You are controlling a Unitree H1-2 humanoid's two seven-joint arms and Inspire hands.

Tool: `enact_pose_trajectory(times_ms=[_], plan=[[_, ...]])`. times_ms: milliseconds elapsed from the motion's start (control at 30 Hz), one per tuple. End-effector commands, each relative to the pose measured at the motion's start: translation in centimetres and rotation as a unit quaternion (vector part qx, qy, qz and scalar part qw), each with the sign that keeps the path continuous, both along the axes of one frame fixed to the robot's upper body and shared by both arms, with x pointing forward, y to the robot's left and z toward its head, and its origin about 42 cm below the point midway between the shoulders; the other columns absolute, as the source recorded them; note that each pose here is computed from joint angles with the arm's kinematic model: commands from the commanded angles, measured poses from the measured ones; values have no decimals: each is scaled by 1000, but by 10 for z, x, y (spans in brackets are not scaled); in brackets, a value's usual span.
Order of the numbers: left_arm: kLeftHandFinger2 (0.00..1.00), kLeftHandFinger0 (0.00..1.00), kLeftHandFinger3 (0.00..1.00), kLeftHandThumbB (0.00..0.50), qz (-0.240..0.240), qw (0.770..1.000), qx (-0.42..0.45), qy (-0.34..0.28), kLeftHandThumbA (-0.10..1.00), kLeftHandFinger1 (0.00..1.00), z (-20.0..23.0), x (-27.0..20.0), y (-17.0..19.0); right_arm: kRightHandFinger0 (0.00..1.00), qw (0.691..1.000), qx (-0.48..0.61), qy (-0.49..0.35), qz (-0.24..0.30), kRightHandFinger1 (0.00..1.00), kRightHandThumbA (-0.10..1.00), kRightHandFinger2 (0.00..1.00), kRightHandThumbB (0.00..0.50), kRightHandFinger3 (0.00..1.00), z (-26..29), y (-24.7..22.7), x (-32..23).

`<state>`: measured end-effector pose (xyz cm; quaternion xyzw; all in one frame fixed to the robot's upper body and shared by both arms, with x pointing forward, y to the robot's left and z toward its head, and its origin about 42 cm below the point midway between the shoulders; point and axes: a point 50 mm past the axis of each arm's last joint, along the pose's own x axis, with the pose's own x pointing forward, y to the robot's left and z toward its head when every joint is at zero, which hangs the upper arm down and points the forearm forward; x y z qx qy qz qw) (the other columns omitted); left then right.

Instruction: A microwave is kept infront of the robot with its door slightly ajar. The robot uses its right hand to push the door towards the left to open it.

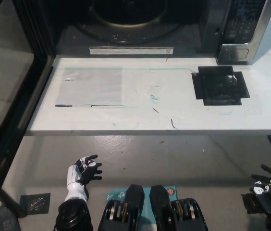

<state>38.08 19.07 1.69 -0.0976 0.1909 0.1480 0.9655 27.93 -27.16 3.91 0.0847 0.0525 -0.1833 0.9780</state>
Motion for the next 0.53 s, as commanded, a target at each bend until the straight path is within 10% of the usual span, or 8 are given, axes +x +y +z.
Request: enact_pose_trajectory(times_ms=[0,500], plan=[[366,322,461,0,13,1000,4,-26,-62,311,12,10,-2,174,999,-11,-38,-17,286,307,464,234,690,8,-3,2],[369,314,465,0,20,999,-1,-28,-17,313,14,13,-1,143,999,-22,-43,-10,262,330,460,244,688,12,-3,8]])
